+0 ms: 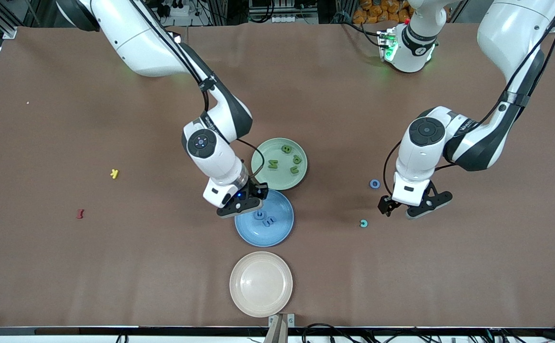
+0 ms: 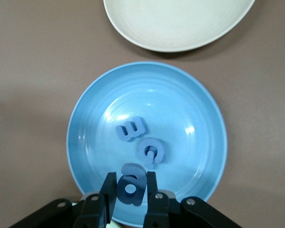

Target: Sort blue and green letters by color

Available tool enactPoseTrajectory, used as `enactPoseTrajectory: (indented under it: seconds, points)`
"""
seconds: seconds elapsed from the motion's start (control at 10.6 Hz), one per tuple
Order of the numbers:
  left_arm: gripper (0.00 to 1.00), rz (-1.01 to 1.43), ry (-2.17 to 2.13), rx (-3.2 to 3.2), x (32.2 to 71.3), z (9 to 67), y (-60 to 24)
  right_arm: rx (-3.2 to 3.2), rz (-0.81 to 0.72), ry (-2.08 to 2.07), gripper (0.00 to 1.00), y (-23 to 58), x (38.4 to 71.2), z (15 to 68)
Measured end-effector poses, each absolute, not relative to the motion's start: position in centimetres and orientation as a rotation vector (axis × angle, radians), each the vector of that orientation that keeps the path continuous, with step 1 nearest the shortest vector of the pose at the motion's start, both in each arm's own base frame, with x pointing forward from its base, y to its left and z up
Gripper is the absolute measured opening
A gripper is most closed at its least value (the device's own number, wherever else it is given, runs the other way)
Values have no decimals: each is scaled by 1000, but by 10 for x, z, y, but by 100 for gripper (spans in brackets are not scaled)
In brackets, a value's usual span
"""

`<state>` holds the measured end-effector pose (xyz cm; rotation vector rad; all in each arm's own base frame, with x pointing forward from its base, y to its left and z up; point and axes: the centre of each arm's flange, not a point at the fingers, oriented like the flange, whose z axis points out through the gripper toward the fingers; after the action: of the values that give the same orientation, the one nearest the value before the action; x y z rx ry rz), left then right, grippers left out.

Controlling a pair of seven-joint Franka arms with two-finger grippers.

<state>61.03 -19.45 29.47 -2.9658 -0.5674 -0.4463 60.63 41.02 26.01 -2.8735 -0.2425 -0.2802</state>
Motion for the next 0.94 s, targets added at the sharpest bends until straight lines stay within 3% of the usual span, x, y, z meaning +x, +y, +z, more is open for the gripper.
enactPoseTrajectory:
  seconds: [0.28,0.47,0.56,0.94]
  points:
    - [100,-320,-434,-2987,602,289,-170,-2883,-278,-267,68,405,609,256]
    - [100,-223,-302,-3006,591,300,-141,-2902,-312,-323,96,375,628,256]
    - [100,-194,-244,-3022,583,312,-125,-2923,-315,-330,100,351,641,255]
    - [100,-90,-85,-3045,534,399,-79,-3017,-209,-277,100,224,688,251]
